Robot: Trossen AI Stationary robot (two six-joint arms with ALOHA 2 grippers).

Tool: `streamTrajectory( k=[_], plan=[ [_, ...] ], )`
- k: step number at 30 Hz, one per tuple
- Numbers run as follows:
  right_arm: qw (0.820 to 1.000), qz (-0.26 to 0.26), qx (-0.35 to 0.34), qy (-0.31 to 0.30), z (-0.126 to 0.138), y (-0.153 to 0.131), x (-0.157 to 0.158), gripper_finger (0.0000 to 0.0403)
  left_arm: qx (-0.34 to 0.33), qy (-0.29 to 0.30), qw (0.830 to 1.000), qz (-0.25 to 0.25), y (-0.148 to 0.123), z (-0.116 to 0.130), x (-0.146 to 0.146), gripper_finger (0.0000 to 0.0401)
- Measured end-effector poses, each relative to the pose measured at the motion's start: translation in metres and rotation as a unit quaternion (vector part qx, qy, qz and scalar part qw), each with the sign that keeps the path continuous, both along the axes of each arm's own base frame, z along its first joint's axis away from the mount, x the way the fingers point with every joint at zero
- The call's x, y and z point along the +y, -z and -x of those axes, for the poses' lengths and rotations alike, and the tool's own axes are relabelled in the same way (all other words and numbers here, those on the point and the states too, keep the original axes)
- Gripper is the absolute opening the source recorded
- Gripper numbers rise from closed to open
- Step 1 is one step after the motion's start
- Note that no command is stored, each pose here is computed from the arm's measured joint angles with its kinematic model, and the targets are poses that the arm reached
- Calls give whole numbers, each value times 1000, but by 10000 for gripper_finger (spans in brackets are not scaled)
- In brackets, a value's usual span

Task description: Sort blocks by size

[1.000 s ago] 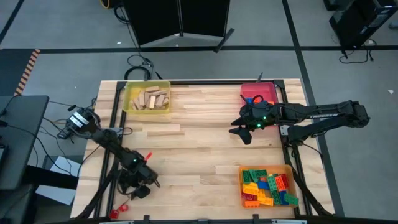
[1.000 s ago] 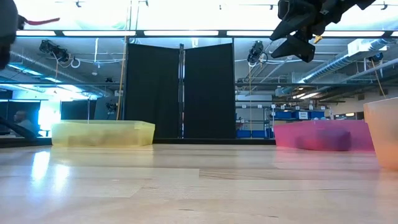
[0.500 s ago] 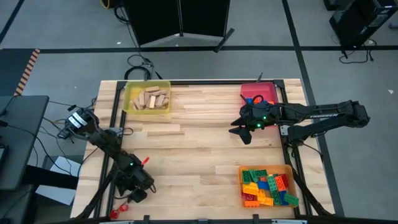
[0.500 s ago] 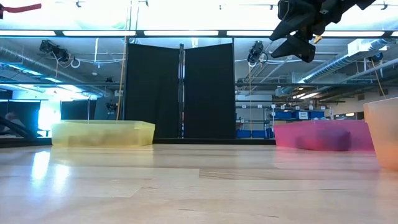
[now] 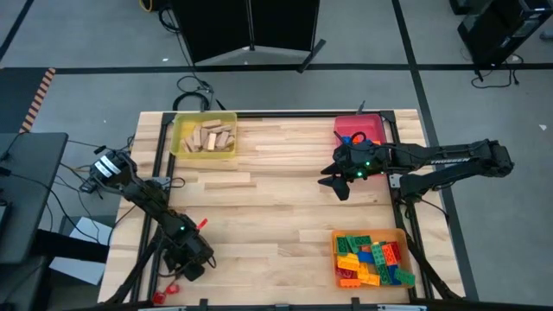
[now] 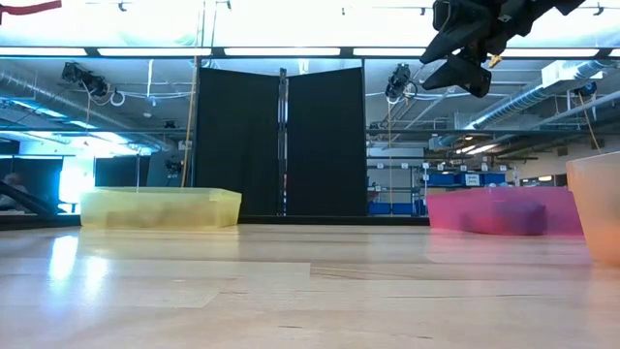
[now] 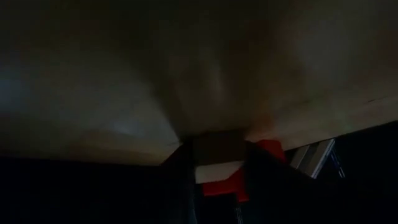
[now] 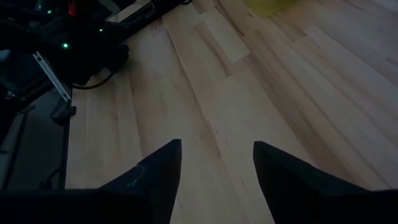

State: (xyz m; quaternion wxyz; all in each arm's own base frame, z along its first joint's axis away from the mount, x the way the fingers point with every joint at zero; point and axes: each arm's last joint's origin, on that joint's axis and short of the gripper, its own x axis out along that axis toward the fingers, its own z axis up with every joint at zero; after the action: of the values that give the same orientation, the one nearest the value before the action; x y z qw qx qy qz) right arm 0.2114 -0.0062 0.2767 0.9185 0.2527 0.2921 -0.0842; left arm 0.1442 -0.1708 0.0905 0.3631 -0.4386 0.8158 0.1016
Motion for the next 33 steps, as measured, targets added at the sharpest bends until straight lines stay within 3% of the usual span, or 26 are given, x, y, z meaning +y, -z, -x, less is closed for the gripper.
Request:
streamTrajectory(
  k=[15,26,29,33],
  plan=[
    [1000,1,0,0,0,0,0,211,25,-23,999,-32,2,-7,22,109],
    [1000,0,-7,2,-1,-1,0,209,44,-29,998,-40,2,-18,65,109],
    [1000,0,-13,3,-2,-2,0,207,33,-12,997,-70,-7,-27,78,109],
    [999,16,-20,25,-2,-3,-2,204,-8,43,984,-173,-31,-50,99,118]
  ],
)
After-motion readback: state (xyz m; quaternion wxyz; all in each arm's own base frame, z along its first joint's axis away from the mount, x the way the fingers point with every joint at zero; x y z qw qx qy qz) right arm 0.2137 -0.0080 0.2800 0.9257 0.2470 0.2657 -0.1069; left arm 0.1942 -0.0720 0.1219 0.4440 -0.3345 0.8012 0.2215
